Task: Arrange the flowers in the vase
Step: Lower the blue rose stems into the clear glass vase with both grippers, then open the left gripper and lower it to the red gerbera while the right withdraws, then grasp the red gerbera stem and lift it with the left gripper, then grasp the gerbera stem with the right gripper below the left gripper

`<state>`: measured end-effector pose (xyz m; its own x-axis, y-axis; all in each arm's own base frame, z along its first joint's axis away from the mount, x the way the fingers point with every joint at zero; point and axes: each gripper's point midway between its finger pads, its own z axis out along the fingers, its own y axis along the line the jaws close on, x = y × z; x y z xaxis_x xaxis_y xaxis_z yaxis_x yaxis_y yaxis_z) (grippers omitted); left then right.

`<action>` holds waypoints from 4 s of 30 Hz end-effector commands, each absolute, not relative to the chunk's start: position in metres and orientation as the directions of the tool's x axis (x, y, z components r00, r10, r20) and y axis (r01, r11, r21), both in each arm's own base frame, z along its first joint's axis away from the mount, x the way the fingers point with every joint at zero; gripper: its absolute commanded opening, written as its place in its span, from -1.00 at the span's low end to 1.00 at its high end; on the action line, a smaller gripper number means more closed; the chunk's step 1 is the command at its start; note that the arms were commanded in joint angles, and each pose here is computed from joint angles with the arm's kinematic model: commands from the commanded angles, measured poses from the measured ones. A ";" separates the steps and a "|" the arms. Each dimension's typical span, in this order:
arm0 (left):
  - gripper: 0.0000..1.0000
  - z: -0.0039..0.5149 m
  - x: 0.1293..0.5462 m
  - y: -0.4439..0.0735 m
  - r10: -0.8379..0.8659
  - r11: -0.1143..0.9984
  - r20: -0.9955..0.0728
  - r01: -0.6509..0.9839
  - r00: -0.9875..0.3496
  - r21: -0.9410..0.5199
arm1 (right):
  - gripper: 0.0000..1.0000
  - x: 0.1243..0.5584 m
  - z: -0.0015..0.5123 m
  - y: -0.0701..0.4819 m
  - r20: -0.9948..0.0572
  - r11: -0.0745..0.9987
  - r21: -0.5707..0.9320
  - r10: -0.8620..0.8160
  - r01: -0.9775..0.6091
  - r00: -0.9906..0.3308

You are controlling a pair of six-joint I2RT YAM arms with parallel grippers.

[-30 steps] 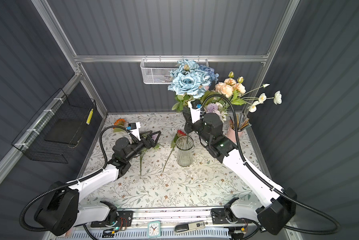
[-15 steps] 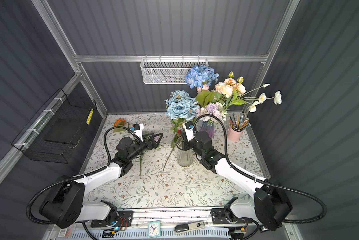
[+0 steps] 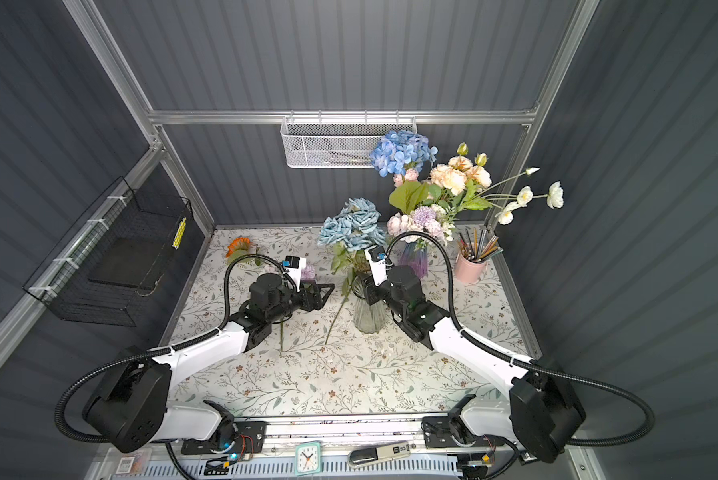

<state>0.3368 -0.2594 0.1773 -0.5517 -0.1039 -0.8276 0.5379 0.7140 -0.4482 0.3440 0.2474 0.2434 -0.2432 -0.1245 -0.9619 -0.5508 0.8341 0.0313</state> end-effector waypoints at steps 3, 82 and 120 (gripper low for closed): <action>0.46 0.151 0.331 -0.265 0.027 0.746 -0.798 0.543 -0.602 -0.385 | 0.16 0.333 0.248 0.239 -0.940 0.843 0.047 -0.144 -0.536 -0.310; -1.00 0.393 0.312 -0.170 -0.382 0.829 -0.924 0.433 -0.025 -0.354 | 0.98 0.315 0.399 0.165 -0.971 0.884 0.235 0.228 -0.404 -0.067; -1.00 0.437 0.241 -0.327 -0.354 0.201 -0.934 0.970 -0.058 -0.136 | -0.04 0.256 0.440 0.279 -0.924 0.317 0.375 0.198 -0.871 -0.326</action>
